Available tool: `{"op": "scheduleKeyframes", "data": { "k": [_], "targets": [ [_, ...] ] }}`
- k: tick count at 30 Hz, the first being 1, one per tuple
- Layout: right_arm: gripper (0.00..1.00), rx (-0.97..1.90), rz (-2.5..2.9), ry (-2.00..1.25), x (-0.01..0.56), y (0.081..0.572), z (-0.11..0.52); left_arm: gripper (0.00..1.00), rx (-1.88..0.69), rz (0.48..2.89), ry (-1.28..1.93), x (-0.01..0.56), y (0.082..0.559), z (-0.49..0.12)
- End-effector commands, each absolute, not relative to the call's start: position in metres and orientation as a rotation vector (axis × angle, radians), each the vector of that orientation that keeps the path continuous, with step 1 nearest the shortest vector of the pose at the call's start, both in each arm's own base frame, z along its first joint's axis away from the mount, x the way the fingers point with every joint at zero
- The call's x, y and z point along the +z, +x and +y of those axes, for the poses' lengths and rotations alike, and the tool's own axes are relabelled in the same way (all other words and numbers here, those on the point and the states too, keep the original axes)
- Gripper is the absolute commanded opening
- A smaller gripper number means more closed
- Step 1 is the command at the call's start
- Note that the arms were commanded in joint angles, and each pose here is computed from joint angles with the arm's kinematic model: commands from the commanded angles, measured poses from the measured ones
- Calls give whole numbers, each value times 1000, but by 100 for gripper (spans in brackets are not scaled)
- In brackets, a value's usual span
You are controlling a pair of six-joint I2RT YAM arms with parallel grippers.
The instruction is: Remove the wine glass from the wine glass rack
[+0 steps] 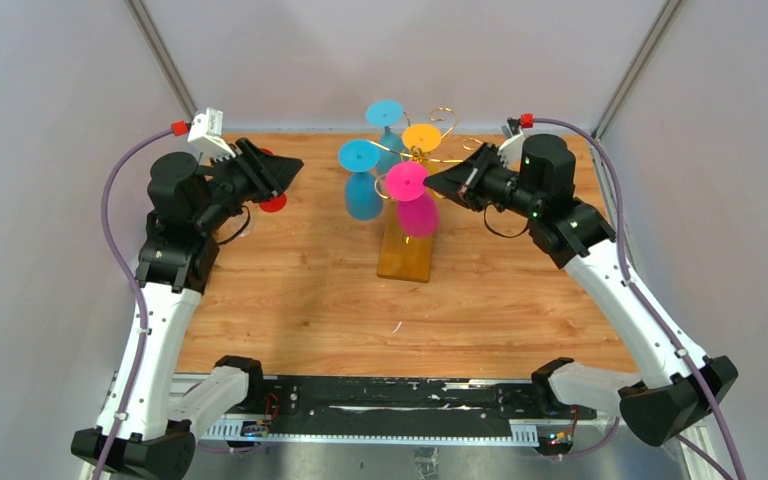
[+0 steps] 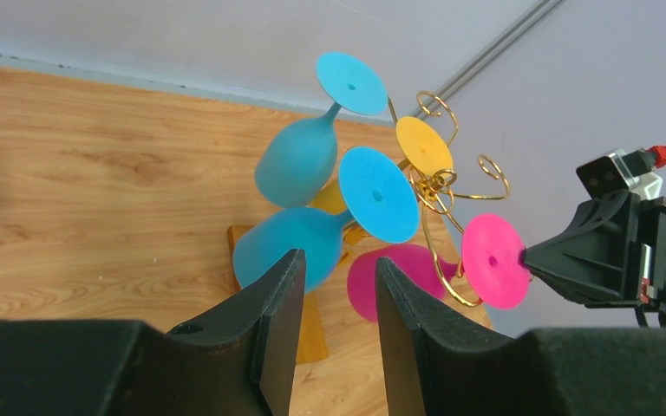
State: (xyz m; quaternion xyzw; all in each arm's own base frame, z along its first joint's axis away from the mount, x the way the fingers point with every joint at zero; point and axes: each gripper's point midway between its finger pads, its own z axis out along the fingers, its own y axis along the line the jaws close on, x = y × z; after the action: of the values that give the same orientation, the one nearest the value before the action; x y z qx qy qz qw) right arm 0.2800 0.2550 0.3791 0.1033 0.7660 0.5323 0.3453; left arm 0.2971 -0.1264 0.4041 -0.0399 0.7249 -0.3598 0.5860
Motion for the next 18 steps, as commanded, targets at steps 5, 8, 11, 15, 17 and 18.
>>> {"op": "scheduleKeyframes", "data": {
  "k": [5, 8, 11, 15, 17, 18],
  "targets": [
    [0, 1448, 1935, 222, 402, 249, 243, 41, -868, 1685, -69, 404, 299, -133],
    [0, 1501, 1943, 192, 406, 235, 247, 42, -876, 1683, -65, 404, 300, -134],
    [0, 1570, 1946, 140, 413, 215, 251, 44, -881, 1686, -48, 404, 300, -138],
    [0, 1569, 1885, 70, 442, 187, 242, 46, -871, 1697, -35, 403, 300, -141],
    [0, 1558, 1839, 47, 457, 175, 233, 46, -878, 1705, -20, 403, 298, -146],
    [0, 1560, 1811, 34, 466, 169, 229, 46, -882, 1708, -11, 402, 297, -149]
  ]
}}
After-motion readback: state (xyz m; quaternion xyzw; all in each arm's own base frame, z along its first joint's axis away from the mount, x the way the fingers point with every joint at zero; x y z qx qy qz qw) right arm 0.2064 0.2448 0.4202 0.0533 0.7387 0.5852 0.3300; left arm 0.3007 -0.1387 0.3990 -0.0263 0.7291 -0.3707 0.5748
